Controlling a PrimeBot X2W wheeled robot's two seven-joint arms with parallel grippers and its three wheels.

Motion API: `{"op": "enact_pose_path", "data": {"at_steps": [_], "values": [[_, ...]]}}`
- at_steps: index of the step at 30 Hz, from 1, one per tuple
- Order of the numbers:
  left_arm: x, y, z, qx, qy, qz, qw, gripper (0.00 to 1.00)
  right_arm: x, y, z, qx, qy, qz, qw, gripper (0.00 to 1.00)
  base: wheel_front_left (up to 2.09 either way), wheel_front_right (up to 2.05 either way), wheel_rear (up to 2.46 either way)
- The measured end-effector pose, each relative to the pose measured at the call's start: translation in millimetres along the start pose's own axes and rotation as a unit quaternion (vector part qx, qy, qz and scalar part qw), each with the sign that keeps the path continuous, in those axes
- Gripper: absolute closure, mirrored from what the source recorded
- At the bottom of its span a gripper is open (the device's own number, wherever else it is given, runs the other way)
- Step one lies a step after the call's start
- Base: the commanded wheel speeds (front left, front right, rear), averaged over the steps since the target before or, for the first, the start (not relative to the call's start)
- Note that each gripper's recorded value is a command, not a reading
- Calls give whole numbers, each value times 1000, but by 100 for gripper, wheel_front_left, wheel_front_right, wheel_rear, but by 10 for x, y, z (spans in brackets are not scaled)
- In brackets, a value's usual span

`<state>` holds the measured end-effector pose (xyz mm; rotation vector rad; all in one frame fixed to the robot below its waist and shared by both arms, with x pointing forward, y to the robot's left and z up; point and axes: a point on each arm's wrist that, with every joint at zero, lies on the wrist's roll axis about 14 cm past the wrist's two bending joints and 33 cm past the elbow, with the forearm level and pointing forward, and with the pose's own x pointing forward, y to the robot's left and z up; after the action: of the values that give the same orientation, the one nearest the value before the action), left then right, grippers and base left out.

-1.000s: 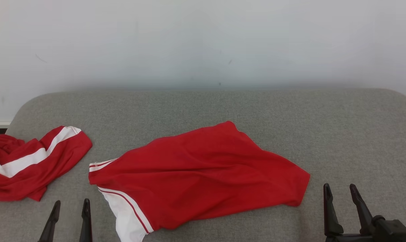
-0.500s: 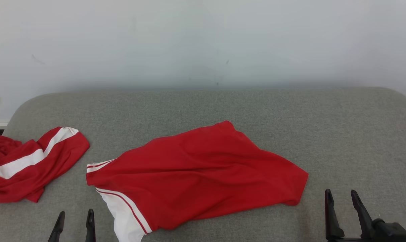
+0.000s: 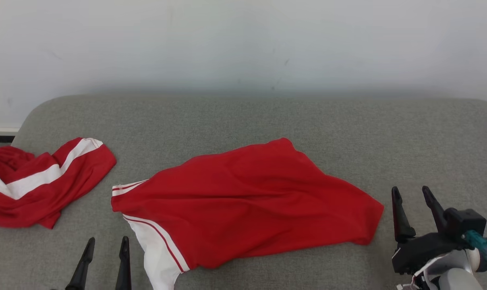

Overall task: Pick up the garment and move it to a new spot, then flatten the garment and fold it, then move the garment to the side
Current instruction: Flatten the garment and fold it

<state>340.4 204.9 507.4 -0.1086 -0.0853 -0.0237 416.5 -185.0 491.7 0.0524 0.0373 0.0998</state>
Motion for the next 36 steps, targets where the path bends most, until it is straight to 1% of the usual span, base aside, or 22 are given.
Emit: {"op": "enact_pose_path", "data": {"at_steps": [5,11,12,18,19,20,21,24,27,31,36], "values": [[46,-5,-34,-2,4,3,1000,0,179,-10,-241,-2,49,4,999,0,0,0,0],[51,30,-76,-2,11,10,1000,0,282,7,-616,4,112,6,994,0,0,0,0],[51,30,-76,-2,11,10,1000,0,282,7,-616,4,112,6,994,0,0,0,0],[66,87,-120,-1,18,20,1000,0,320,51,-982,14,174,6,985,0,0,0,0],[62,97,-124,-1,19,22,1000,0,316,65,-1021,16,181,7,983,17,0,0,0],[61,107,-125,-1,19,23,1000,0,313,88,-1056,19,187,8,982,61,0,0,0],[59,115,-124,-1,19,25,1000,0,316,111,-1072,21,189,9,982,100,0,0,0],[57,131,-121,0,19,27,999,0,343,119,-1039,30,180,7,983,100,0,0,0],[55,139,-112,-1,17,28,999,0,382,74,-923,28,159,4,987,100,0,0,0],[31,123,-97,-2,15,24,1000,0,471,-68,-605,15,109,-3,994,100,0,0,0],[20,97,-60,-5,8,21,1000,0,504,-288,-183,-6,48,-14,999,100,0,0,0]]}}
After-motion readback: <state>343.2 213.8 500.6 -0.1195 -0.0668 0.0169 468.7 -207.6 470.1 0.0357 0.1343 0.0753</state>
